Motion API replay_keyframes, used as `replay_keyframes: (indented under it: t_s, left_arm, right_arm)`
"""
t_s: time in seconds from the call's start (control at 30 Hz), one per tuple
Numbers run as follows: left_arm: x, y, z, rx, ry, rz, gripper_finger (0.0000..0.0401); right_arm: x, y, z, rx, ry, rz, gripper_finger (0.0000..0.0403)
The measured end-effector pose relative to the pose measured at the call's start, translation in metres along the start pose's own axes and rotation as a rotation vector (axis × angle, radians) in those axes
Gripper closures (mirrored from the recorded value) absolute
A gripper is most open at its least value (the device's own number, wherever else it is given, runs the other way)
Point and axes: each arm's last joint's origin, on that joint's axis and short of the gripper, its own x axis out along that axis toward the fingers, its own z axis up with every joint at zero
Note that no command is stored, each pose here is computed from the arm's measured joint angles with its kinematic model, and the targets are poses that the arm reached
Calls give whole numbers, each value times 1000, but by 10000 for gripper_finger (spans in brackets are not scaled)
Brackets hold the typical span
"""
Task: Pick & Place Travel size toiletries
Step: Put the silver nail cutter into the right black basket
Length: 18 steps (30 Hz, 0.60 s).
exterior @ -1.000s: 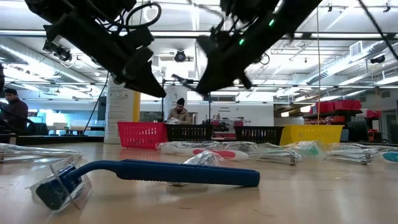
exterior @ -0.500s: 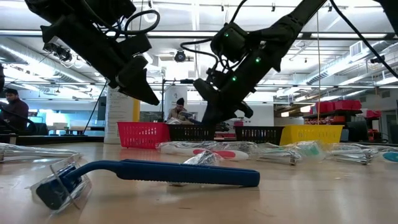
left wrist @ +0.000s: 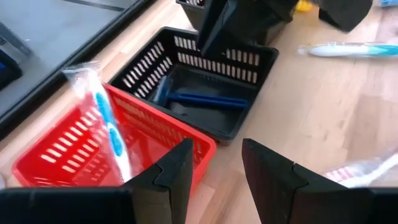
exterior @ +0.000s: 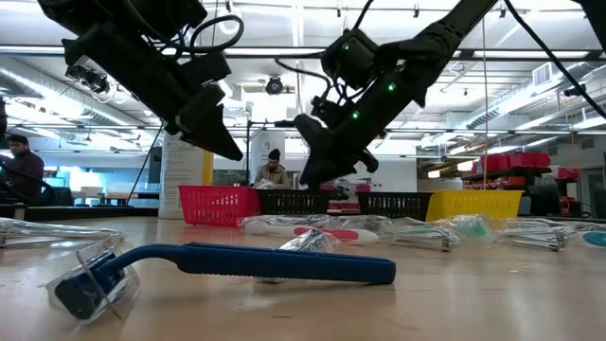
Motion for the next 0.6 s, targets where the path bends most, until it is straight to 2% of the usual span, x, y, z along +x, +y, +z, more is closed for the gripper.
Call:
replay_keyframes:
  t_s: [0.13,0.23,0.33,0.47,0.6]
  left_arm:
    - [0,-2,-1,-32,29,-82,255]
    - [-1,-6,-2,-37,74,-208,255]
    - [-2,-9,-3,-57,103,-283,255]
    - [-4,-11,-4,-66,104,-288,255]
    - [-4,-12,-4,-69,102,-288,255]
  right_arm:
    - [-16,11,3,-262,2,70,299]
    - [-32,20,-5,-405,92,100,298]
    - [-57,31,-18,-441,212,113,298]
    - [-92,42,-39,-390,393,86,298]
    - [-108,51,-59,-369,537,93,298]
